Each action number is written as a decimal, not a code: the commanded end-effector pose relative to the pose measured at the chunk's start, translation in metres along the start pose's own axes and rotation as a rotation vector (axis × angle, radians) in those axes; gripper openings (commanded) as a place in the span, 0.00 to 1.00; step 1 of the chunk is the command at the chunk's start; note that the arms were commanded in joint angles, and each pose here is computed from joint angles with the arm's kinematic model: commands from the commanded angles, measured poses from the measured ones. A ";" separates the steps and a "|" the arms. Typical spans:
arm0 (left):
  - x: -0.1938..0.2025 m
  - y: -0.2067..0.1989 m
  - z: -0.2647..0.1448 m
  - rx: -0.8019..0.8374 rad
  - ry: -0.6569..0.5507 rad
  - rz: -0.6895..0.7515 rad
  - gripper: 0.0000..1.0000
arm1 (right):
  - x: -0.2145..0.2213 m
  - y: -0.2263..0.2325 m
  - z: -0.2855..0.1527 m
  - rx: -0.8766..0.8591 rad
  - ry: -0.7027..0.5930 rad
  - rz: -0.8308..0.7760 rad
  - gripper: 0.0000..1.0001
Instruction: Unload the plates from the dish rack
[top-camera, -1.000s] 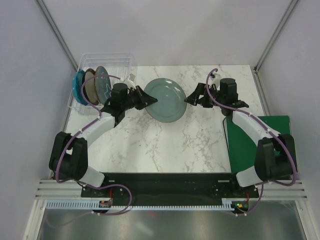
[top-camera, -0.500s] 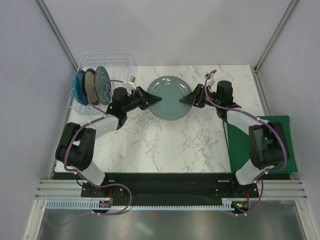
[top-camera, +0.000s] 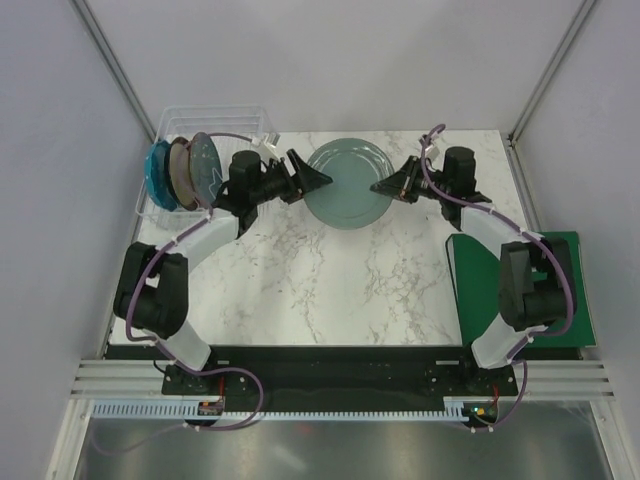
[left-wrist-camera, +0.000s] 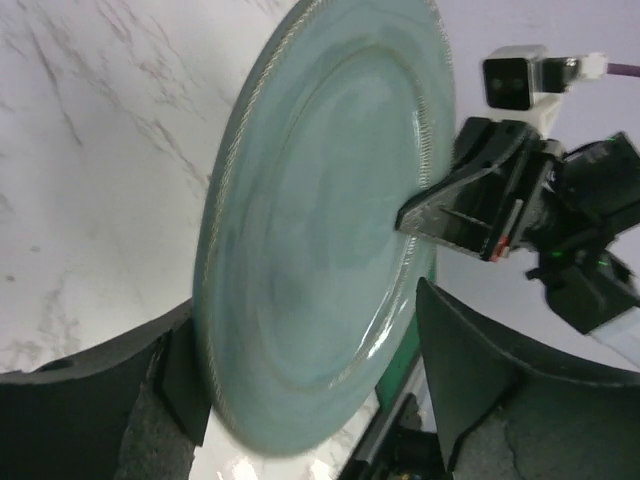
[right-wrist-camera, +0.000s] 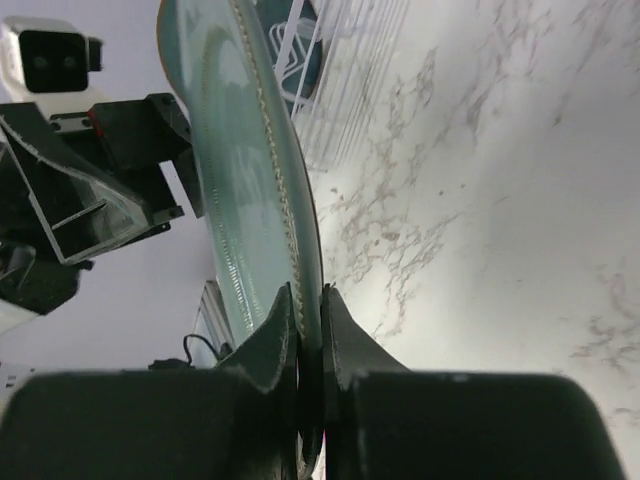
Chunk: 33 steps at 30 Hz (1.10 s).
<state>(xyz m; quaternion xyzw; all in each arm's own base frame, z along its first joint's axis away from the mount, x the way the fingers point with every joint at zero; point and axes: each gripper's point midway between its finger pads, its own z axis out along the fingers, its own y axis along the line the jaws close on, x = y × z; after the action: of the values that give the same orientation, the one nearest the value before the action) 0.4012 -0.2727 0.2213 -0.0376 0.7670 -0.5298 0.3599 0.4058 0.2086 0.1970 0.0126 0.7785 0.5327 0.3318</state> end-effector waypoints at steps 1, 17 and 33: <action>-0.060 -0.005 -0.025 -0.244 -0.138 0.305 0.84 | -0.099 -0.013 -0.037 0.196 -0.231 -0.169 0.00; -0.166 0.030 -0.160 -0.929 -0.526 0.644 0.95 | -0.190 -0.147 0.016 0.328 -0.238 -0.013 0.00; -0.181 0.079 -0.191 -1.084 -0.518 0.599 0.96 | -0.168 -0.227 0.048 0.393 -0.156 0.103 0.32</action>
<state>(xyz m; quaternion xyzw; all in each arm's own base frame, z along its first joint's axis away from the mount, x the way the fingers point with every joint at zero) 0.4484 -0.0278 0.2832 -0.1229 0.7899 0.0446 0.5991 0.6285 0.0833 0.0575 0.1858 0.8471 0.3750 0.3275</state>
